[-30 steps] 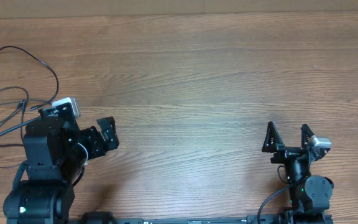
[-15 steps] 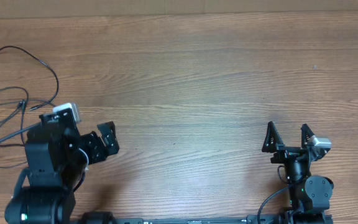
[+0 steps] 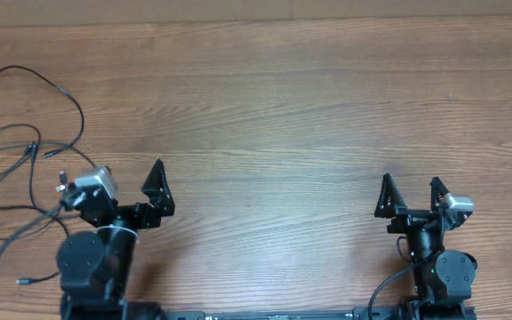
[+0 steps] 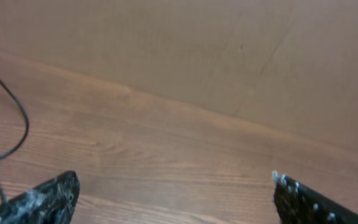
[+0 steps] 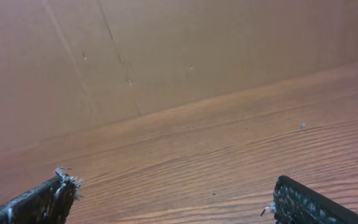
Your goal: Untangle cables
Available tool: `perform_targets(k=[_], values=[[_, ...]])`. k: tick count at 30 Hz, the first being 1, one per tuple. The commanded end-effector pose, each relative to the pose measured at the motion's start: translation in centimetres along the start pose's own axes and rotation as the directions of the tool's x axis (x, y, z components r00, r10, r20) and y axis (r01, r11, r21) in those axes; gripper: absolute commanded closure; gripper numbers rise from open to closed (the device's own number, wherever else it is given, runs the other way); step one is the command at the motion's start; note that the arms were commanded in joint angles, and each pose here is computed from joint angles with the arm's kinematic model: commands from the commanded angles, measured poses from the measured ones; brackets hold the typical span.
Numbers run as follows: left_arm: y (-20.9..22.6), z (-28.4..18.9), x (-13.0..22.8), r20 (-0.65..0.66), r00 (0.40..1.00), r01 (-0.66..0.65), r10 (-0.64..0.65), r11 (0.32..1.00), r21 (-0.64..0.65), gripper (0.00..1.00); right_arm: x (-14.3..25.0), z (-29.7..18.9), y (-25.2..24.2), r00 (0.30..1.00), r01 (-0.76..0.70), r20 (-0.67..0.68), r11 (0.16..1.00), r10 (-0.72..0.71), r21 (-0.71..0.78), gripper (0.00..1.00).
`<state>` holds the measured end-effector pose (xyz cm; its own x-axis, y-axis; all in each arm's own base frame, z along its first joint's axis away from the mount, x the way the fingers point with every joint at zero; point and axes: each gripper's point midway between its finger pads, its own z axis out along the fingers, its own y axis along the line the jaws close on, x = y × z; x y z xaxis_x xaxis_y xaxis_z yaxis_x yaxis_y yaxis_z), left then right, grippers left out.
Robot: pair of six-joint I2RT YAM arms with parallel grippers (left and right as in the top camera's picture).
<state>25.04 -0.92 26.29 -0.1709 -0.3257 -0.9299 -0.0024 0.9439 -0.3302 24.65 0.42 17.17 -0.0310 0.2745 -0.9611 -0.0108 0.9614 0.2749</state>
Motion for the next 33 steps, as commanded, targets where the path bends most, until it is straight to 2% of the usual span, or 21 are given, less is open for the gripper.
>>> perform_targets(k=[1,14,23,33], values=[[0.5,-0.1,1.0,0.059,0.998,-0.024,0.024,1.0,0.006,0.0,0.2,0.0,-0.1,1.0,0.002,0.004,1.0,-0.002,-0.001,0.0],[2.8,-2.0,2.1,0.216,0.976,-0.016,0.024,0.999,-0.04,0.01,0.2,0.0,-0.1,1.0,0.002,0.004,1.0,-0.002,-0.001,0.0],[3.2,-0.9,2.9,0.28,0.96,-0.018,0.023,1.0,-0.02,0.01,0.2,0.0,-0.1,1.0,0.002,0.004,1.0,-0.002,-0.001,0.0],[4.1,0.2,5.1,0.263,0.965,-0.011,0.018,1.0,-0.027,0.01,0.2,0.0,-0.1,1.0,0.002,0.004,1.0,-0.002,-0.001,0.0]])
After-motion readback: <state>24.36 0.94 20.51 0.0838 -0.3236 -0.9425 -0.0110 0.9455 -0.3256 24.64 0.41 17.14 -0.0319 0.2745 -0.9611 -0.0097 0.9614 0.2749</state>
